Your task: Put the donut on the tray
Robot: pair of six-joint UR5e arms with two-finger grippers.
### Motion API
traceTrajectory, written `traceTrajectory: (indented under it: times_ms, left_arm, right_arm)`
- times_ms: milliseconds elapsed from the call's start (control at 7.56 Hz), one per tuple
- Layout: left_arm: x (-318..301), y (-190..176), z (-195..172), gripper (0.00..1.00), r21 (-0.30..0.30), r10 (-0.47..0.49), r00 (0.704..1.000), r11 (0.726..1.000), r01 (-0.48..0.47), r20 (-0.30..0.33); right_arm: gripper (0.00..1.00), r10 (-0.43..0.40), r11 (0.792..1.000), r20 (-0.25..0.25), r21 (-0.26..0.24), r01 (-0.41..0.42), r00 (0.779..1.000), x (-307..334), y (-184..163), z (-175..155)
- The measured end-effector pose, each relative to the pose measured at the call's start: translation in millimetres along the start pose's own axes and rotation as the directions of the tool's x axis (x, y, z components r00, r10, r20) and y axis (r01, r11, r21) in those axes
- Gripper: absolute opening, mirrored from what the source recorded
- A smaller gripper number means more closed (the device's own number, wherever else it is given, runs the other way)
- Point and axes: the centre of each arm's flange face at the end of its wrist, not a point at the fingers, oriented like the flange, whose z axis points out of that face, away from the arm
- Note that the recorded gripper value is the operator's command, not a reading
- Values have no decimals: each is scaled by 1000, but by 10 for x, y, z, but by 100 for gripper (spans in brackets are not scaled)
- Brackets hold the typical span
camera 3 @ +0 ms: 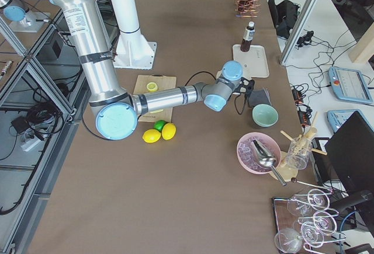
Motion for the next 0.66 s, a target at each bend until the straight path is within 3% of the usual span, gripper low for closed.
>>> traceTrajectory:
  times_ms: [397,661]
  left_arm:
    - [8,-7,-2,98,0,0,1000,1000,0,-1]
    - [0,7,0,98,-1,-3,1000,1000,3,-1]
  right_arm:
    - [0,58,994,4,91,-58,998,-1064,-339,624]
    - [0,114,979,18,166,-116,993,-1911,-206,1213]
